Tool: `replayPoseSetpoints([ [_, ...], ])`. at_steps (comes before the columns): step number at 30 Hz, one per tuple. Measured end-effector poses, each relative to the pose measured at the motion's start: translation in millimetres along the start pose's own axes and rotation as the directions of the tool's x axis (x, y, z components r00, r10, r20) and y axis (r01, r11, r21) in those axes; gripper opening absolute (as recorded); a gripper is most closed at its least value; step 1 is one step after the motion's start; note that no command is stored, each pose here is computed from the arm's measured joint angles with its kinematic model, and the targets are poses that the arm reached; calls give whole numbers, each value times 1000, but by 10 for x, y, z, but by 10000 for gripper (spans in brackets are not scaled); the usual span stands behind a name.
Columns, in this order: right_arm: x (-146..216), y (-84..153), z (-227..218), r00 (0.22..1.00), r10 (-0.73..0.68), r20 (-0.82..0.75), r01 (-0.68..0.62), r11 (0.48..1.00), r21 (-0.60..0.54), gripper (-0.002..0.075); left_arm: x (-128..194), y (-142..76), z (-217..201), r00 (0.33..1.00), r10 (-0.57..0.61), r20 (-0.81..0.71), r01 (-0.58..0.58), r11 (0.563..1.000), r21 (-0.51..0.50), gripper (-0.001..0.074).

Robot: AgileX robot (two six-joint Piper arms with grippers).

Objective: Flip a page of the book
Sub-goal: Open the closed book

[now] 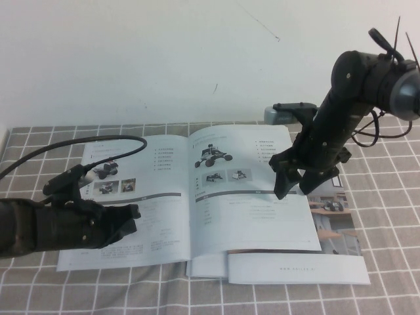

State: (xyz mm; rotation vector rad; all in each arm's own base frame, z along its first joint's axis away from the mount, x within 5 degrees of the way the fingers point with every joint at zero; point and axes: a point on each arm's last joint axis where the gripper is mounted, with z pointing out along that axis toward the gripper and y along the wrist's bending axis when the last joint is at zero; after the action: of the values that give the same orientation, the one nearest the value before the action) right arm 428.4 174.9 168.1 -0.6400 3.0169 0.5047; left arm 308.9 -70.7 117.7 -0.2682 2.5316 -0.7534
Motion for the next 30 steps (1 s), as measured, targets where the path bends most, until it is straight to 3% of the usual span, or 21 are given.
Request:
replayPoseSetpoints([
  [14, 34, -139, 77, 998, 35, -52, -31, 997, 70, 470, 0, 0, 0, 1000, 10, 0, -10, 1000, 0, -2],
  [22, 9, -22, 75, 999, 18, -27, -20, 997, -70, 471, 0, 0, 0, 1000, 12, 0, -12, 1000, 0, -2],
  [30, 12, 3, 63, 1000, 6, -27, -10, 992, -122, 471, 0, 0, 0, 1000, 12, 0, -12, 1000, 0, -2],
])
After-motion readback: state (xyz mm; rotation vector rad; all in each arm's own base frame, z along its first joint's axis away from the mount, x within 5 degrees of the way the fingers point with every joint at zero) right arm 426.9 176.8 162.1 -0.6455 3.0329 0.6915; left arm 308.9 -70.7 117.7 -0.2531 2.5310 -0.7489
